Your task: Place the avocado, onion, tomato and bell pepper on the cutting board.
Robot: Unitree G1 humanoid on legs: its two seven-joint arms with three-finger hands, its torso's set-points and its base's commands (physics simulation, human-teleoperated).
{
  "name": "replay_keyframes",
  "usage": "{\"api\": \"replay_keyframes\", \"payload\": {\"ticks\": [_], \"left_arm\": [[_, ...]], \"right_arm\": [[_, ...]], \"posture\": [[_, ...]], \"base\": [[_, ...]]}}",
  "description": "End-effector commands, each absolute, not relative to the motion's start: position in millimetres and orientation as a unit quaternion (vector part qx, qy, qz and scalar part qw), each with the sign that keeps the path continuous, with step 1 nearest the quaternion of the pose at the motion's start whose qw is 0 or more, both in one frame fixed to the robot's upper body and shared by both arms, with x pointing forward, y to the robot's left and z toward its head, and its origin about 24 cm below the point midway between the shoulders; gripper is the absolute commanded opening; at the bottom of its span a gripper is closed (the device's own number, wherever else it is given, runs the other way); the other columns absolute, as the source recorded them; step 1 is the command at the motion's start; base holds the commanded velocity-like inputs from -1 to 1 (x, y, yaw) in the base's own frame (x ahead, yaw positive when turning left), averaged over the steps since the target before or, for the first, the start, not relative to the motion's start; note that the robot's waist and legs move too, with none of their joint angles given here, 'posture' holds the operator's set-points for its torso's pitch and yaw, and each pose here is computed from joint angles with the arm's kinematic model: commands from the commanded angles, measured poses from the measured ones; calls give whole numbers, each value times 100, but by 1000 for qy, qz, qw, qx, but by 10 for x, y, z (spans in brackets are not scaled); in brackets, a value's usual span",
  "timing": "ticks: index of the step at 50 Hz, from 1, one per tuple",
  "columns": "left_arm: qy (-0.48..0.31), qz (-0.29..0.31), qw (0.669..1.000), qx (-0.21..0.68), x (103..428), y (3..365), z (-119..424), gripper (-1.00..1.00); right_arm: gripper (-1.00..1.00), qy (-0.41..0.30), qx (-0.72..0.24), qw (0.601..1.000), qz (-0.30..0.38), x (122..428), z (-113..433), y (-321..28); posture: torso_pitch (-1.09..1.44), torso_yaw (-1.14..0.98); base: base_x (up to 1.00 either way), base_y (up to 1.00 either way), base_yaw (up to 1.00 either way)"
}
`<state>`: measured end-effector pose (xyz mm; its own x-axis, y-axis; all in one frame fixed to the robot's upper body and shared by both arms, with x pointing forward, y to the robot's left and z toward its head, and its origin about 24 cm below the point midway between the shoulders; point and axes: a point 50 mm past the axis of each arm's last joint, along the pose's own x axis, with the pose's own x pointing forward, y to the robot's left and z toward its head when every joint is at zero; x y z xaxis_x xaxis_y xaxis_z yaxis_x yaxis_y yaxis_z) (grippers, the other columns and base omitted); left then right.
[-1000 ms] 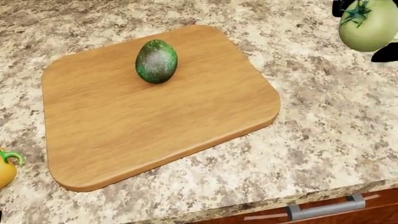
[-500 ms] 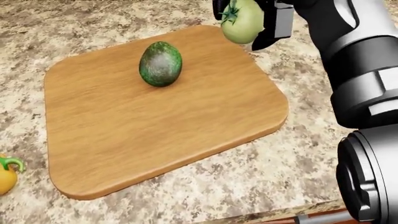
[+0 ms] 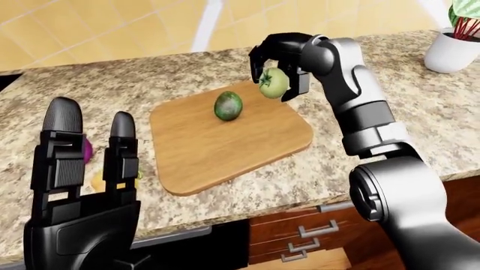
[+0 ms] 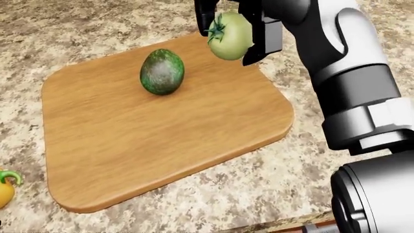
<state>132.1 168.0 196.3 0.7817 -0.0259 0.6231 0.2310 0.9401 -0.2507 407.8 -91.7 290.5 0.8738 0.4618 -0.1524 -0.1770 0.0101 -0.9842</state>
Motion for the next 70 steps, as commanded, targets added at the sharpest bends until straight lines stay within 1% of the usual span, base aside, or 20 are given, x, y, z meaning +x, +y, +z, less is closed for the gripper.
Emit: {"api": "replay_keyframes", "payload": {"ticks": [1,22,37,38,40,44,47,49,51,53,55,56,57,58,62,63,64,66,67,70], "left_arm": [[-352,-76,920,-154,1259,1674,2052,100],[-349,-77,921,-156,1273,1675,2050,100],[-350,-77,921,-155,1268,1672,2046,100],[-350,-78,921,-155,1268,1671,2046,100],[-350,-78,921,-155,1267,1668,2045,100],[-350,-78,921,-155,1269,1666,2045,100],[-350,-78,921,-155,1269,1667,2044,100],[-349,-78,921,-155,1271,1666,2045,100],[-350,-78,921,-155,1270,1665,2044,100],[-349,-79,921,-155,1271,1663,2043,100],[-349,-78,921,-155,1272,1664,2043,100],[-349,-78,921,-155,1270,1665,2042,100],[-349,-78,921,-155,1269,1667,2043,100],[-349,-78,921,-156,1268,1666,2041,100],[-348,-78,921,-156,1271,1668,2042,100],[-348,-78,921,-156,1270,1668,2042,100],[-348,-79,921,-157,1270,1669,2041,100],[-348,-79,921,-156,1270,1668,2041,100],[-347,-79,921,-156,1270,1669,2041,100],[-348,-80,921,-156,1268,1666,2040,100]], "right_arm": [[-100,-149,-668,700,205,4010,3157,-866],[-100,-140,-691,666,245,3989,3064,-760],[-100,-136,-693,663,249,4008,3005,-757],[-90,-137,-693,663,248,4009,3003,-754],[-80,-136,-693,663,248,4010,2999,-754],[-70,-135,-693,663,247,4014,2996,-763],[-55,-136,-695,663,243,4021,2990,-766],[-30,-135,-695,663,242,4022,2992,-773],[-15,-134,-696,663,241,4021,2989,-777],[-3,-134,-696,663,242,4025,2974,-778],[0,-134,-696,663,242,4025,2972,-777],[18,-132,-696,662,244,4022,2957,-775],[26,-132,-696,662,243,4021,2957,-777],[30,-132,-697,662,243,4019,2959,-779],[64,-130,-697,661,245,4017,2942,-781],[65,-129,-697,661,245,4017,2941,-781],[81,-129,-698,660,245,4016,2936,-782],[87,-129,-698,660,245,4015,2932,-783],[100,-128,-699,660,245,4015,2927,-786],[100,-129,-701,658,241,4009,2952,-793]], "posture": [[0,0],[0,0],[0,0],[0,0],[0,0],[0,0],[0,0],[0,0],[0,0],[0,0],[0,0],[0,0],[0,0],[0,0],[0,0],[0,0],[0,0],[0,0],[0,0],[0,0]], "base": [[0,0,0],[0,0,0],[0,0,0],[0,0,0],[0,0,0],[0,0,0],[0,0,0],[0,0,0],[0,0,0],[0,0,0],[0,0,0],[0,0,0],[0,0,0],[0,0,0],[0,0,0],[0,0,0],[0,0,0],[0,0,0],[0,0,0],[0,0,0]]}}
